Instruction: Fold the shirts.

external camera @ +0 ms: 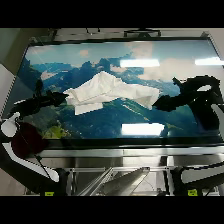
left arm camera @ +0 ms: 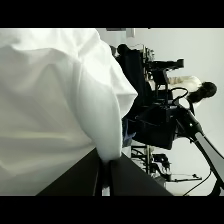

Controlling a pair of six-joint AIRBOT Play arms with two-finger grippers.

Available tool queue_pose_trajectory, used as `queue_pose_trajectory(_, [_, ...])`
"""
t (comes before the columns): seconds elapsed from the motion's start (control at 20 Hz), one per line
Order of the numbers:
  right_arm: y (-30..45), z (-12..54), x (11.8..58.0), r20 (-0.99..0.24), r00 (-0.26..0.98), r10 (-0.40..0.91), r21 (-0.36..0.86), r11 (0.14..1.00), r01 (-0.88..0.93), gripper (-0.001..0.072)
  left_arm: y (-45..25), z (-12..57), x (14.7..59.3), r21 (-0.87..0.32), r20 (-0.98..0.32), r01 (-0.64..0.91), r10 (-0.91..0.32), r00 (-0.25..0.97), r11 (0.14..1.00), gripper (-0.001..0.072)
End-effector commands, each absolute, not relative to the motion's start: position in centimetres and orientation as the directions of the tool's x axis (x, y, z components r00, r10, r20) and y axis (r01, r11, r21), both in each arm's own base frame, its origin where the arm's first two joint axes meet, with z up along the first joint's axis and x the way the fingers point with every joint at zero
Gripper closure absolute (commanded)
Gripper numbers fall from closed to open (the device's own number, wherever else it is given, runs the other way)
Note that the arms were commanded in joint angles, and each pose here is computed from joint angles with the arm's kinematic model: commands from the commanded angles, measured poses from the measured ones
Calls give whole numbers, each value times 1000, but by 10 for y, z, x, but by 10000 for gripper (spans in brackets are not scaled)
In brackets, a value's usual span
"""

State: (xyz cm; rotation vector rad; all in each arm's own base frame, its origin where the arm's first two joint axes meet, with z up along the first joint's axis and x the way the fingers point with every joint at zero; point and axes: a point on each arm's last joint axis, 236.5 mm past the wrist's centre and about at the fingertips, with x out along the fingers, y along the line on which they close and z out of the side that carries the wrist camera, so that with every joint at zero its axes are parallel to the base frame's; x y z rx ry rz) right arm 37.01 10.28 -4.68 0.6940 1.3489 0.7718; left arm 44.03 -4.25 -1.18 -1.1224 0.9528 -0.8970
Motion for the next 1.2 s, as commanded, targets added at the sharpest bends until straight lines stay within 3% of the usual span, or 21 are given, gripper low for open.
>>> queue_pose_trajectory(0.0, [119,-59,369,-615,53,787,774,615,-151,149,-44,-9,437,-977,-143,102,-935,324,185,683])
queue_pose_trajectory(0.15, [120,-81,403,-684,175,708,686,706,-173,150,-44,-9,437,-977,-143,102,-935,324,185,683])
queue_pose_trajectory(0.2, [122,-84,406,-689,185,700,677,714,-179,216,-44,-9,437,-978,-142,102,-935,324,184,683])
queue_pose_trajectory(0.25, [125,-86,406,-692,183,698,670,716,-196,391,-44,-9,437,-978,-142,103,-936,323,184,683])
queue_pose_trajectory(0.3, [128,-86,405,-692,178,700,669,714,-208,415,-44,-9,437,-978,-142,103,-936,322,183,683])
queue_pose_trajectory(0.35, [132,-84,405,-685,174,708,677,706,-207,509,-44,-9,437,-978,-141,103,-936,322,183,683])
queue_pose_trajectory(0.4, [137,-80,403,-668,168,725,696,689,-204,700,-44,-7,435,-979,-135,105,-939,316,176,683])
queue_pose_trajectory(0.5, [152,-60,397,-596,143,791,766,612,-195,695,-49,11,427,-986,-58,133,-958,281,98,684])
queue_pose_trajectory(0.6, [170,-20,382,-490,95,867,839,498,-219,696,-50,71,412,-954,159,285,-962,221,-92,695])
queue_pose_trajectory(0.75, [189,80,354,-322,70,944,873,325,-363,696,-45,164,404,-862,305,490,-907,289,-134,700])
queue_pose_trajectory(0.85, [188,167,340,-224,150,963,807,270,-526,696,-45,239,381,-770,398,621,-871,287,-147,678])
queue_pose_trajectory(1.0, [164,304,307,-56,349,936,582,315,-750,696,-30,392,300,-436,672,876,-722,164,-207,677])
queue_pose_trajectory(1.1, [141,388,276,95,496,863,405,422,-811,696,3,486,201,-62,859,969,-507,-71,-241,685])
queue_pose_trajectory(1.15, [128,421,259,155,575,803,316,511,-799,696,23,514,158,70,901,977,-406,-150,-203,685])
